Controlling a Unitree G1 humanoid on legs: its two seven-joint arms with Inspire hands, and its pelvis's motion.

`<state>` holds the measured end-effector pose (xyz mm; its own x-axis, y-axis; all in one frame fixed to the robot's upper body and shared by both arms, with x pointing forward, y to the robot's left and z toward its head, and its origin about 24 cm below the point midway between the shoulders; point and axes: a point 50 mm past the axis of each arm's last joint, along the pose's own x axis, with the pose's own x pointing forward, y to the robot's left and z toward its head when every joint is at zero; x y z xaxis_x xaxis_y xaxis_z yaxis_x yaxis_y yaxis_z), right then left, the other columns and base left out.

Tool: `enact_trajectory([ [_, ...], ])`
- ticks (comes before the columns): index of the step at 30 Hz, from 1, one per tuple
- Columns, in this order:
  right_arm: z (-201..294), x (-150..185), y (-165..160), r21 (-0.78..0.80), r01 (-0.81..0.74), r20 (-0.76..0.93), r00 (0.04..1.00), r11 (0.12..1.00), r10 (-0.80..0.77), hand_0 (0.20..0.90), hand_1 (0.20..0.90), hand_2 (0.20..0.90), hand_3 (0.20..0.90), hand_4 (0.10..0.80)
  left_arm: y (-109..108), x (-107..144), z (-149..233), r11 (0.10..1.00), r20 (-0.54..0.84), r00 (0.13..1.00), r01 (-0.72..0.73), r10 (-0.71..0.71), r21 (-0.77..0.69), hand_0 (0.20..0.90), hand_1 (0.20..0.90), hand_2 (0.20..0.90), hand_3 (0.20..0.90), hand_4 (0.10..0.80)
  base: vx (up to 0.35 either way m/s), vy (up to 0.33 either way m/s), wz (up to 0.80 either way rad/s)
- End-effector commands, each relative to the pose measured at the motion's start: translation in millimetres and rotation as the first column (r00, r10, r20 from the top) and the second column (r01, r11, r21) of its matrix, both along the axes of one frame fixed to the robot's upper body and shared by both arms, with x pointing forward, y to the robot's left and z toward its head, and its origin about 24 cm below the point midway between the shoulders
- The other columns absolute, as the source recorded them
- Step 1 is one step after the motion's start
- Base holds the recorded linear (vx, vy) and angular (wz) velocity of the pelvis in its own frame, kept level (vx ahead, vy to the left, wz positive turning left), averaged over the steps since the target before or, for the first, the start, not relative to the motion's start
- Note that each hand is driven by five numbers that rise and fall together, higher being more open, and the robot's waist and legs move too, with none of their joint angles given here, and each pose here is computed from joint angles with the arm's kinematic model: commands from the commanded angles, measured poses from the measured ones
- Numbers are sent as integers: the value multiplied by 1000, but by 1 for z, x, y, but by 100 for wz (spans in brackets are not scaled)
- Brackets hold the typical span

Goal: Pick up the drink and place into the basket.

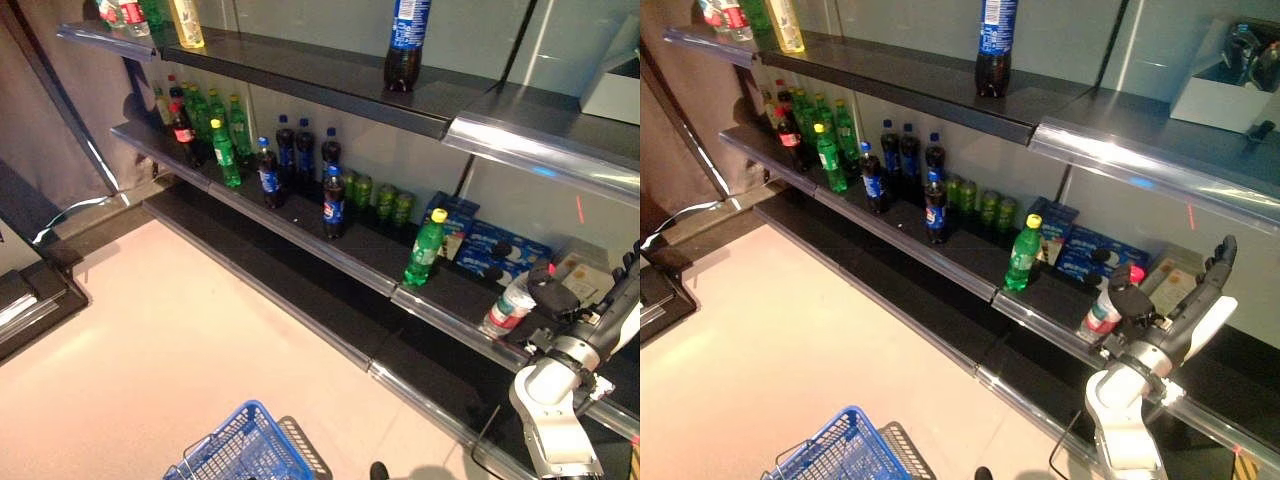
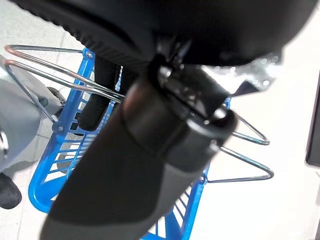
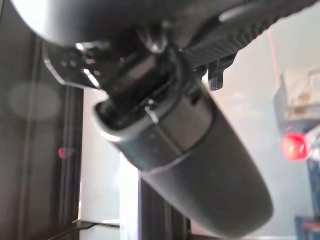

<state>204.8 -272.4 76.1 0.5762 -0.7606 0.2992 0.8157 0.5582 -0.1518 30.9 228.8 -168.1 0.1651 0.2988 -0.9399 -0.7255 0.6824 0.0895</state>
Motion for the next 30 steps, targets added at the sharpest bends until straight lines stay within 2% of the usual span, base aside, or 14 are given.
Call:
enact_trajectory([
  [1,46,13,-4,-88,-18,206,978,996,36,900,900,900,900,800,-16,26,0,998,85,996,44,-40,-49,300,300,300,200,100,17,-30,-20],
  [8,23,16,4,34,-96,148,985,995,90,900,900,900,900,800,-14,24,1,998,82,996,47,-43,-42,300,300,300,200,100,-1,-26,-6],
  [11,22,21,11,54,-141,169,977,989,130,900,900,900,900,800,-15,33,2,998,106,993,55,-51,-41,300,300,300,200,100,-91,-29,-15],
  [15,34,34,21,37,-202,245,951,979,187,900,900,900,900,800,-26,59,7,996,170,983,78,-69,-49,300,300,300,200,100,-147,-10,2],
  [19,41,39,24,27,-237,276,935,971,221,900,900,900,900,800,-34,69,9,994,210,975,90,-74,-68,300,300,300,200,100,-69,21,6],
  [25,49,45,27,24,-232,321,923,972,212,900,900,900,900,800,-41,80,12,992,260,963,98,-75,-74,300,300,300,200,100,-70,1,3],
  [30,65,53,21,45,-158,401,907,986,127,900,900,900,900,800,-44,91,15,990,300,950,115,-85,-84,300,300,300,200,100,-67,22,5],
])
